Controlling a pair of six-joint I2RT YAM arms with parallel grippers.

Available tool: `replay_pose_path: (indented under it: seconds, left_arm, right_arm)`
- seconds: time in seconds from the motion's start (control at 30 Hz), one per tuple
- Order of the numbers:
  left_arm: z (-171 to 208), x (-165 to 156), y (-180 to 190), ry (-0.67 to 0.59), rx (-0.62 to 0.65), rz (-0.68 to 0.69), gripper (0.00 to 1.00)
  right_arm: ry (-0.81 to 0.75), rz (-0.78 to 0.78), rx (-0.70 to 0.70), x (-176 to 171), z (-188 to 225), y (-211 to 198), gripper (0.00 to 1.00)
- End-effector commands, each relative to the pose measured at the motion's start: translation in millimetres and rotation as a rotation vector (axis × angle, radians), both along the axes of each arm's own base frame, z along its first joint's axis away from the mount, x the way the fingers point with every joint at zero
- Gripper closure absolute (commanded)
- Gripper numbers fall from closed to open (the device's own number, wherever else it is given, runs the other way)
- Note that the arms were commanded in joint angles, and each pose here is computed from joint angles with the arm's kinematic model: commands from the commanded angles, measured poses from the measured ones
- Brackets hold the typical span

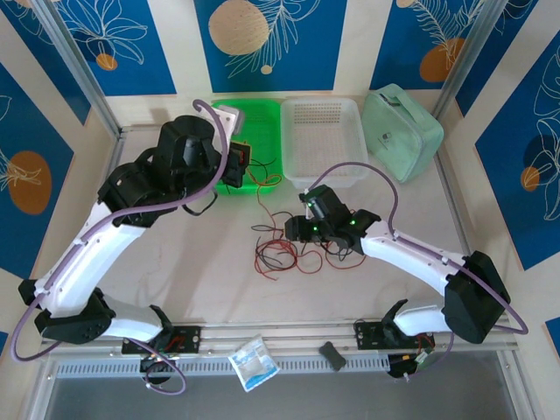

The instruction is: Untangle the cables

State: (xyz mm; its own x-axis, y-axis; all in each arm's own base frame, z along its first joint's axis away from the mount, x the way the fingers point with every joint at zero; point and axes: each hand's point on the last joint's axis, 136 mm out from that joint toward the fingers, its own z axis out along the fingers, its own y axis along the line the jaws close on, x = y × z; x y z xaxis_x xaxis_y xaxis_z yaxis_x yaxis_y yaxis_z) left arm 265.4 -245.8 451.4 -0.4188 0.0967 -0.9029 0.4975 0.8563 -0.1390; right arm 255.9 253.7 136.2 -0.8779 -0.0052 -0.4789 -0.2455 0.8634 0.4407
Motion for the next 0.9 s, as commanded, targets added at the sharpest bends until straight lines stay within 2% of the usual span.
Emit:
replay_pose_path:
  seconds: [0.0, 0.13, 0.27, 0.57, 0.87]
  left_arm:
    - [14.8, -6.5, -3.0, -0.036, -0.008, -0.035, 1.0]
    - [20.9, -5.0, -6.1, -0.055, -0.018, -0.04, 1.0]
    - [29.9, 3.4, -13.7, -0.103, -0.029, -0.039, 1.0]
    - [55.9, 42.1, -34.9, -0.26, -0.028, 0.028, 1.0]
    - [85.0, 82.3, -66.1, -0.435, -0.023, 0.072, 0.99]
  right_arm:
    - [-0.034, -0.013, -0.021, 3.2, 5.1, -8.1, 0.56]
    - [-0.03, -0.056, -0.013, 2.9, 5.1, -16.4, 0.56]
    - [-0.014, -0.153, -0.013, -1.8, 4.7, -41.5, 0.56]
    - [-0.016, -0.329, 0.006, -32.5, 6.8, -98.3, 0.57]
    - [0.018, -0.344, 0.028, -57.6, 1.8, -112.3, 0.6]
